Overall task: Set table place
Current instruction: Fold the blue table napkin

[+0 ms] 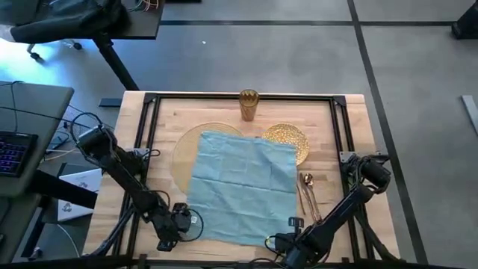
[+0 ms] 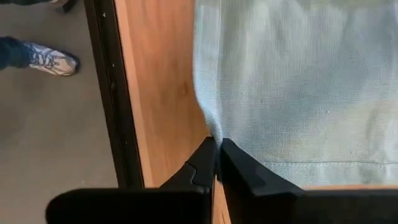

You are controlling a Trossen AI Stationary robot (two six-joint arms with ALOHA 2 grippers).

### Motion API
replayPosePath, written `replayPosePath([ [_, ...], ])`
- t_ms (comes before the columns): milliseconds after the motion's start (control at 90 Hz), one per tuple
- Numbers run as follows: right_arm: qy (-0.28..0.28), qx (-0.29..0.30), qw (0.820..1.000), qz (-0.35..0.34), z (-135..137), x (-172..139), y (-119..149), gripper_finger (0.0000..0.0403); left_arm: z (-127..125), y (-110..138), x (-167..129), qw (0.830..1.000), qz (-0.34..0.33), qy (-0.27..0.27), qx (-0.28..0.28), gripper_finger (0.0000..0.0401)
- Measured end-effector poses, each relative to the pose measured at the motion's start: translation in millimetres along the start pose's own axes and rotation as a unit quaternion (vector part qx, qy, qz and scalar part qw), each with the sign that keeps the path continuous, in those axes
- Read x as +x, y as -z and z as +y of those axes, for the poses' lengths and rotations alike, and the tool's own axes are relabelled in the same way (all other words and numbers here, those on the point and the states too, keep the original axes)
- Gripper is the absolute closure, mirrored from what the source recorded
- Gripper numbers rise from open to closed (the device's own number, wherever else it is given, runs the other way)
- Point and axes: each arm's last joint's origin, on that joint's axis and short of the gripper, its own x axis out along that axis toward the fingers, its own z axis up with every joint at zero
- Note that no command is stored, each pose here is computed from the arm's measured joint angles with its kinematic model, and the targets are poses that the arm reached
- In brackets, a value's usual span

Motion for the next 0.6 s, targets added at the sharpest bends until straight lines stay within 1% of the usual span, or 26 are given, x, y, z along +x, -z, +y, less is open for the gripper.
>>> replayPosePath([
  [89,0.002,0.000,1.000,0.004,-1,0,0,0.0403,-2,-5,3,0.999,0.028,-0.025,-0.038,0.0309],
  [133,0.001,0.001,1.000,0.005,-2,-2,-1,0.0403,-4,-9,1,0.996,0.044,-0.035,-0.065,0.0333],
  [189,0.001,0.004,1.000,0.004,-4,-7,-2,0.0403,-4,-11,-4,0.992,0.063,-0.054,-0.095,0.0373],
  [233,0.002,0.005,1.000,-0.002,-6,-13,-3,0.0403,-8,-14,-11,0.990,0.067,-0.065,-0.104,0.0389],
  [289,0.006,0.007,1.000,-0.019,-9,-23,-5,0.0403,-11,-16,-20,0.987,0.072,-0.097,-0.107,0.0393],
  [378,0.024,0.012,0.998,-0.055,-17,-38,-9,0.0403,-22,-26,-45,0.985,0.069,-0.121,-0.102,0.0400],
  [489,0.038,0.016,0.995,-0.095,-26,-50,-18,0.0403,-25,-30,-77,0.974,0.074,-0.187,-0.104,0.0401],
  [522,0.036,0.012,0.994,-0.098,-28,-51,-22,0.0403,-29,-34,-86,0.975,0.057,-0.187,-0.106,0.0401],
  [600,0.035,0.008,0.994,-0.100,-32,-51,-28,0.0403,-35,-42,-104,0.979,0.004,-0.165,-0.118,0.0401],
])
